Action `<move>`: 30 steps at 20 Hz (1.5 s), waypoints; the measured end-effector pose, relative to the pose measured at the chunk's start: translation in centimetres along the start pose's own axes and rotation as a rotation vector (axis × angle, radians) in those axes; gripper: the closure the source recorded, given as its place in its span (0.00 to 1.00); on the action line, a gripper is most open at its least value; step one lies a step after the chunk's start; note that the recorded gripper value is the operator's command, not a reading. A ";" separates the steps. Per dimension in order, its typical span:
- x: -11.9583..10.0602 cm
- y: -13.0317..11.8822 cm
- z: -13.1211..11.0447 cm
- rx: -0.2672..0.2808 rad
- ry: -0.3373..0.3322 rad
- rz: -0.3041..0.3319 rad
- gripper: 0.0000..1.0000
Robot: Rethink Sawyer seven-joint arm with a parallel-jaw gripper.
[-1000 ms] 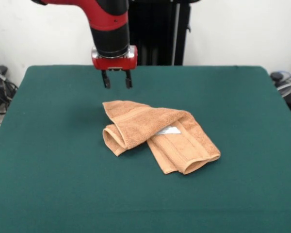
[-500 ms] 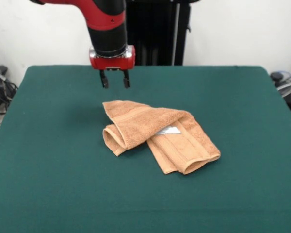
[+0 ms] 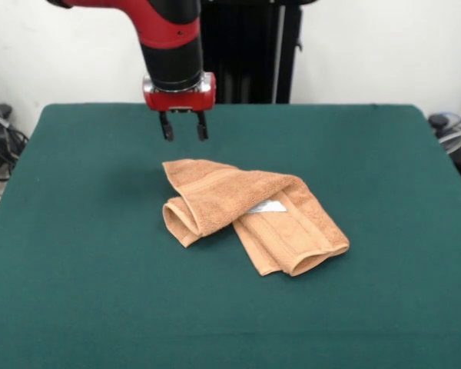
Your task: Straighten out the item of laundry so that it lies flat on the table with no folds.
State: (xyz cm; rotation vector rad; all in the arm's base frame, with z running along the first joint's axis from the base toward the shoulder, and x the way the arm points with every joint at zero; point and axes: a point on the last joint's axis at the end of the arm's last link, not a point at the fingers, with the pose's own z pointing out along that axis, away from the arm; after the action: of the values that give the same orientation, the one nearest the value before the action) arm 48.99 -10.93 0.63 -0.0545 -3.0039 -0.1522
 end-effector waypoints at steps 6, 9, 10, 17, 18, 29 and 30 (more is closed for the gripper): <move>-1.3 0.3 0.2 -0.007 -0.019 -0.009 0.00; -2.2 0.1 0.6 -0.009 -0.029 -0.007 0.00; -2.3 0.0 0.6 -0.009 -0.029 -0.007 0.00; -4.0 -0.9 1.4 -0.006 -0.043 0.002 0.00; -4.2 -1.0 1.4 -0.006 -0.043 0.003 0.00; -5.8 -1.7 2.8 -0.011 -0.051 0.012 0.00; -5.9 -1.6 3.0 -0.013 -0.051 0.013 0.00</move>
State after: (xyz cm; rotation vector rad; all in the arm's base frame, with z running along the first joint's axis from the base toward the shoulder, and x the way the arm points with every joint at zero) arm 54.37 -12.44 -3.31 -0.0796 -3.0527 -0.1710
